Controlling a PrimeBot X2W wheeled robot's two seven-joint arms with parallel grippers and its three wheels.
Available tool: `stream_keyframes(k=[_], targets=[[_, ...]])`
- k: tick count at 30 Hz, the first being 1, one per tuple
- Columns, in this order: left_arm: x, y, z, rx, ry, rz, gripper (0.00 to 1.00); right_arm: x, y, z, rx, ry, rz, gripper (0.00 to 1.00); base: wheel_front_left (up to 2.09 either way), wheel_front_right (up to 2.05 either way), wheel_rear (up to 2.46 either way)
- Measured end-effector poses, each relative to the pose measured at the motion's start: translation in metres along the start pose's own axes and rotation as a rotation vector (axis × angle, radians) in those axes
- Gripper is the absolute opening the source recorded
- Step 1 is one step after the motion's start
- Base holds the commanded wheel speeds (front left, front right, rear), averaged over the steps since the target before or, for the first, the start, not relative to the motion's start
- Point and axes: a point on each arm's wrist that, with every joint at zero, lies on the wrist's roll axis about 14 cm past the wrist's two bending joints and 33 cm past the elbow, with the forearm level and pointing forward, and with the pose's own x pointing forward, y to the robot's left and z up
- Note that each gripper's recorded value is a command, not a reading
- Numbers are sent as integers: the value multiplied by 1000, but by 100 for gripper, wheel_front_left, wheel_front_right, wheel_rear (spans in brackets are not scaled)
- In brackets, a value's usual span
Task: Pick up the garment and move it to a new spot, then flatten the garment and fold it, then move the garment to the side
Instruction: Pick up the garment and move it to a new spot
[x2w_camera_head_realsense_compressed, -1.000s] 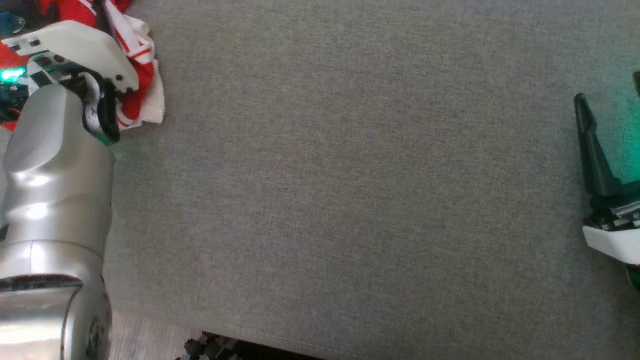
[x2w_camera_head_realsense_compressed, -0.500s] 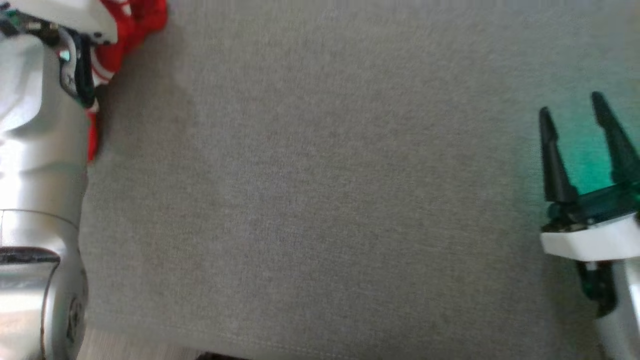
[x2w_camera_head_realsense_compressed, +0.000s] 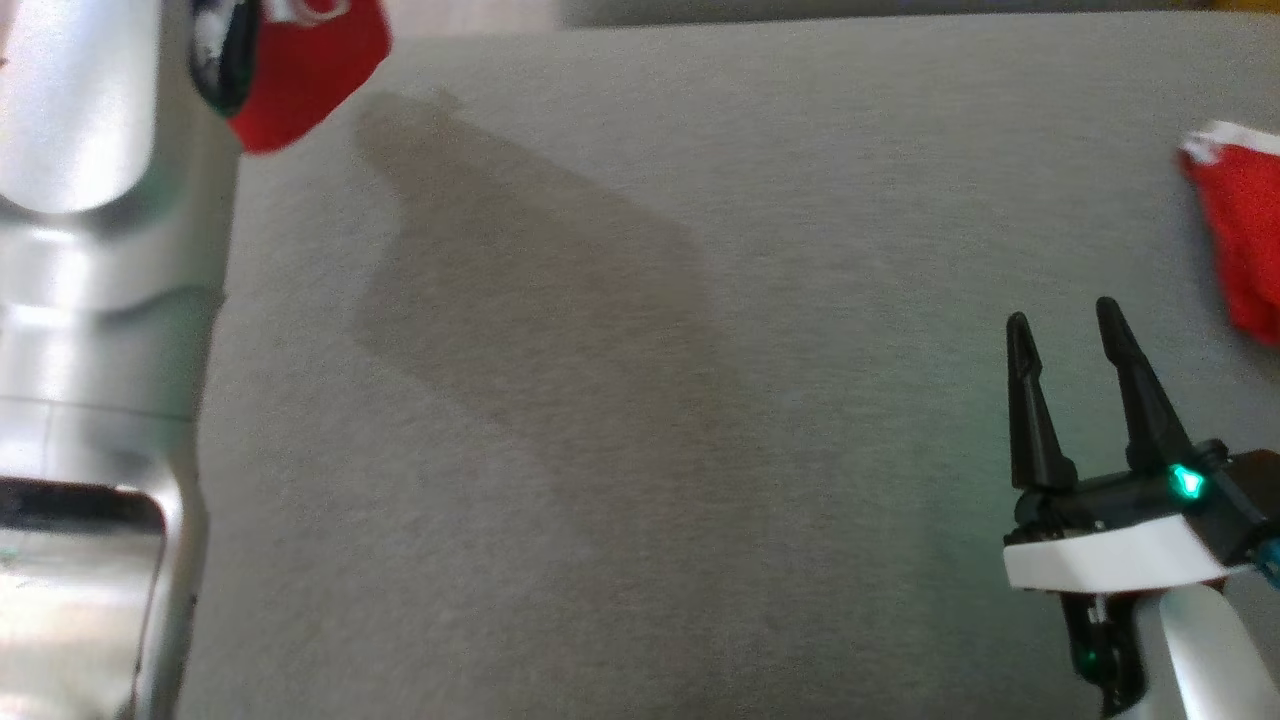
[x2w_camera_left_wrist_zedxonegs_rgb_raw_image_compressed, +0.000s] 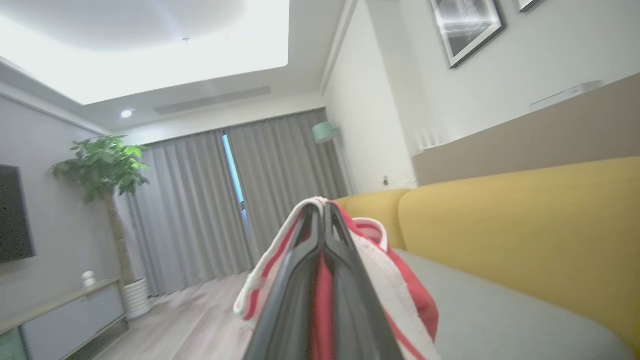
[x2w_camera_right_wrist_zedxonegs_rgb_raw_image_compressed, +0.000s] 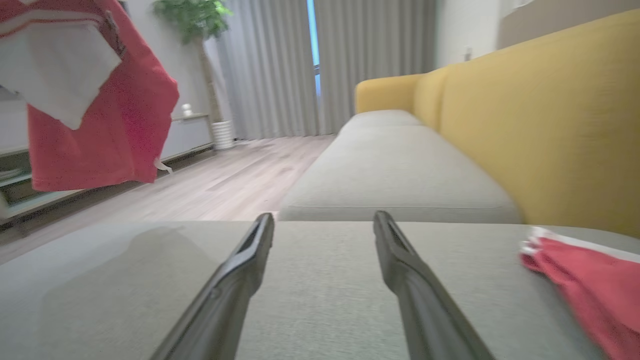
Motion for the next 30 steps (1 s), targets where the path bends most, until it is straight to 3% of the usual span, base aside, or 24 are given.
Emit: stream_keyframes(k=[5, 11, 17, 22, 25, 27, 28, 29, 30], targets=[[17, -72, 44, -81, -112, -153, 0, -30, -26, 20, -11, -41, -116, 100, 0, 0, 0], [7, -162, 28, -181, -45, -341, 0, -68, -53, 28, -18, -51, -245, 100, 0, 0, 0], [-38, -244, -58, -295, 196, -499, 0, -79, -61, 20, 4, -25, -298, 100, 0, 0, 0], [-97, -277, -167, -339, 458, -525, 0, -58, -54, 2, 21, 23, -264, 100, 0, 0, 0], [-121, -285, -203, -365, 516, -512, 16, -46, -55, -2, 21, 31, -255, 100, 0, 0, 0], [-127, -288, -210, -373, 517, -496, 45, -45, -54, -9, 24, 49, -253, 100, 0, 0, 0], [-127, -288, -209, -378, 509, -482, 78, -46, -53, -12, 28, 58, -251, 100, 0, 0, 0], [-125, -286, -206, -378, 495, -464, 100, -46, -52, -13, 31, 62, -248, 100, 0, 0, 0], [-123, -284, -202, -375, 478, -444, 100, -45, -50, -14, 34, 62, -244, 100, 0, 0, 0]])
